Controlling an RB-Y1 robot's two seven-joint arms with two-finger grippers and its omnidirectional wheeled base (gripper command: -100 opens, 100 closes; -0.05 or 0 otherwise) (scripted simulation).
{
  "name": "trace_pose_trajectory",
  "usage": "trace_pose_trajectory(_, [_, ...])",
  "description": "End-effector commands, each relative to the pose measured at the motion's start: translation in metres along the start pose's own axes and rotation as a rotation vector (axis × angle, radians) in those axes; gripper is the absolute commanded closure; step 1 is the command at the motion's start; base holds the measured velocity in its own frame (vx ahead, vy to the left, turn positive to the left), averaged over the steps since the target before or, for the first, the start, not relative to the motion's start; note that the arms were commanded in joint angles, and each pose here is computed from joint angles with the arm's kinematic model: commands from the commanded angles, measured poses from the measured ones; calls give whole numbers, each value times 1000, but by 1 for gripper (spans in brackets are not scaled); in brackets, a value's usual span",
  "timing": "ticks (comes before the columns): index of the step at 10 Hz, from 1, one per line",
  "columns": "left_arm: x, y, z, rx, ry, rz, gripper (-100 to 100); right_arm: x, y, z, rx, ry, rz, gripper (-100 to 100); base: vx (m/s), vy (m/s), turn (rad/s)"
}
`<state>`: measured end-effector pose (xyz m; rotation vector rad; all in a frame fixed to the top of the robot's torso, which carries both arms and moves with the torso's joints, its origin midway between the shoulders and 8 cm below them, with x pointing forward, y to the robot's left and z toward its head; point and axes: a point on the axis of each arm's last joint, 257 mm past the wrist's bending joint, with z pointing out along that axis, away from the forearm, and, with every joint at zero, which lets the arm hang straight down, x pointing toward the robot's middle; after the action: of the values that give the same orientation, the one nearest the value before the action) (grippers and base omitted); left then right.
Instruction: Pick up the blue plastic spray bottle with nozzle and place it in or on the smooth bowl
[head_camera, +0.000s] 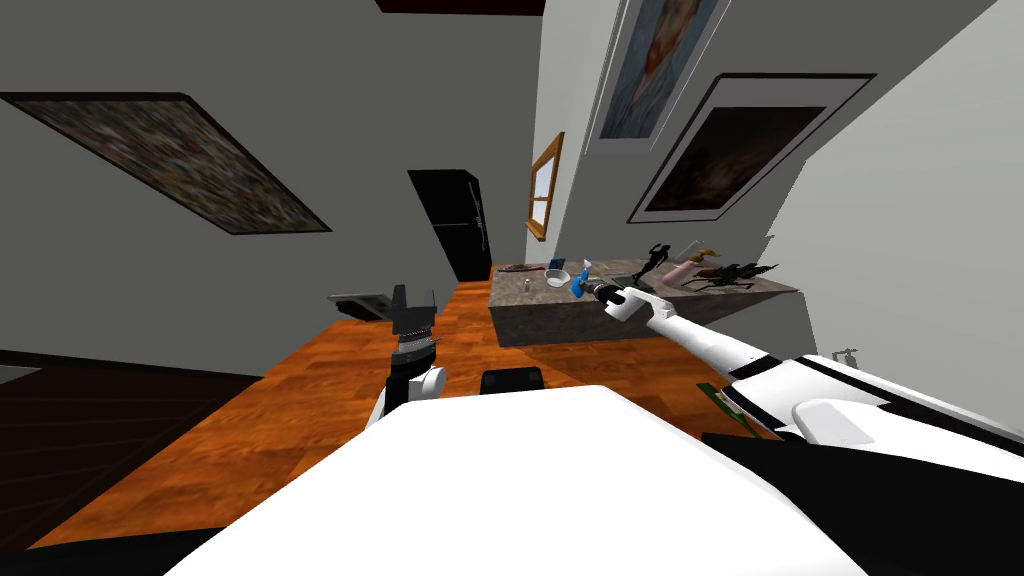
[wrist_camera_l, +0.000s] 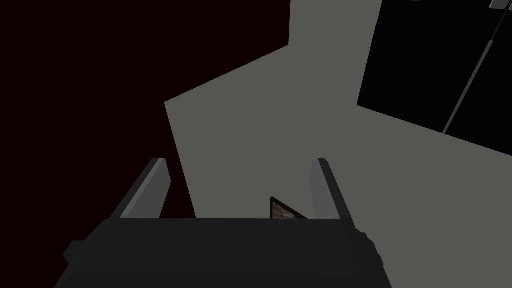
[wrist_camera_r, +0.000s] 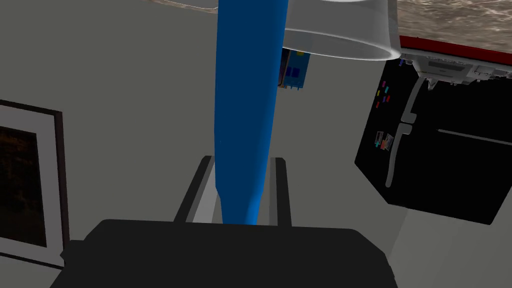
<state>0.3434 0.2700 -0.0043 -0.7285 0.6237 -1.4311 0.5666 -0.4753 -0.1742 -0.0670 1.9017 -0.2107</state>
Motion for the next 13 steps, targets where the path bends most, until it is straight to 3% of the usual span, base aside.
trace_pose_trajectory(1, [0,0,0,0,0,0,0,-11,-16,-2,26,-5,-32,100,-38,70,18])
trace_pose_trajectory(8, [0,0,0,0,0,0,0,-61,-53,-19,102,-21,-114,100,-9,51,25])
trace_pose_trajectory(13, [0,0,0,0,0,0,0,-74,-30,-21,72,-2,-35,100,116,-53,54])
